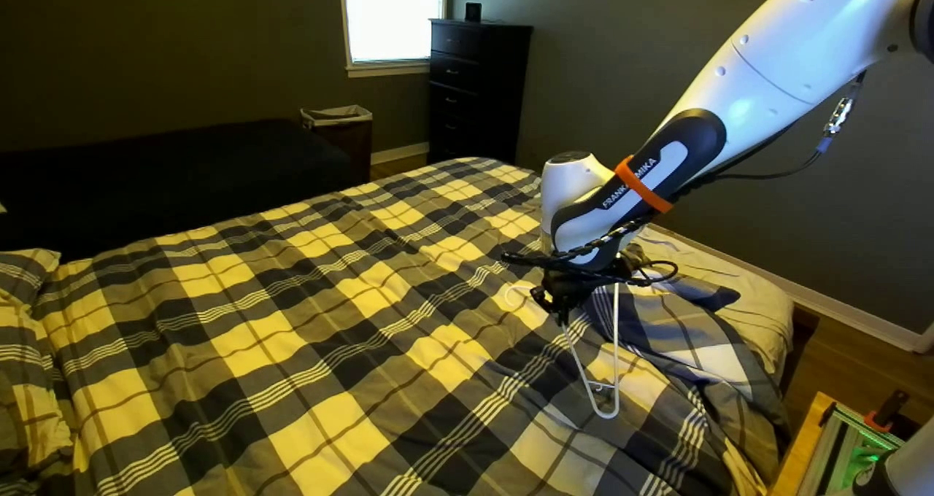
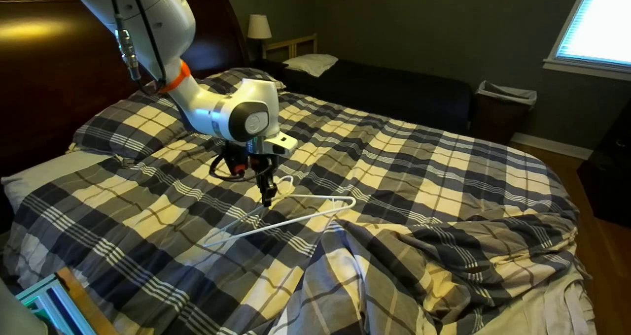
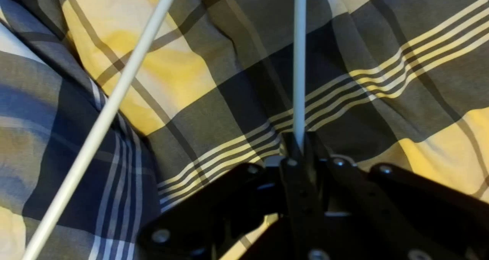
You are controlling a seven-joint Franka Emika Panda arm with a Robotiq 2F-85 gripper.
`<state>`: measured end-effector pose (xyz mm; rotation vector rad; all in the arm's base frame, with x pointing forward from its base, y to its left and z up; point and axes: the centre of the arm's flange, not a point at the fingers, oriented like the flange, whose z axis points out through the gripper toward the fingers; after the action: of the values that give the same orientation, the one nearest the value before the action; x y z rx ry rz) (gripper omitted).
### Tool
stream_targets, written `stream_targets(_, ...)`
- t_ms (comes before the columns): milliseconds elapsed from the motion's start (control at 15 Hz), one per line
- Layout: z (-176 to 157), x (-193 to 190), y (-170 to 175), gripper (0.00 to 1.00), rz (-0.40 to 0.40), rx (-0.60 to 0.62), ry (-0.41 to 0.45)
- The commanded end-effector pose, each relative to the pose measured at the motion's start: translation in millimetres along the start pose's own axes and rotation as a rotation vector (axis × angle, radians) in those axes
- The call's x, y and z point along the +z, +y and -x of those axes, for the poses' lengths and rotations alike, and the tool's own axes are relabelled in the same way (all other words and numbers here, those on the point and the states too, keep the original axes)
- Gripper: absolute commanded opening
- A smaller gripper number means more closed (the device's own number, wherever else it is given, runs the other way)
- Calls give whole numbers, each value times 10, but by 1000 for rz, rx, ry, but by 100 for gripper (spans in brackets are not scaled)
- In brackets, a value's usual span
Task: Move the hanger to the right, then cover the hanger with the blanket
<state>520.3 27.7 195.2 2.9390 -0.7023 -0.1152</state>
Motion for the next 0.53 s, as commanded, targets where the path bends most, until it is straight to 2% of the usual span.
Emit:
stream_targets(0, 7, -5, 3, 9, 0, 1, 0)
stream_targets(67, 11, -9, -2, 9, -1, 1, 1)
stream_targets(133, 14, -10, -6, 2, -1, 2, 1)
stream_targets(200, -49, -21, 42, 2, -12, -3, 1)
stream_targets(467, -183, -32, 488, 2, -15, 45, -2)
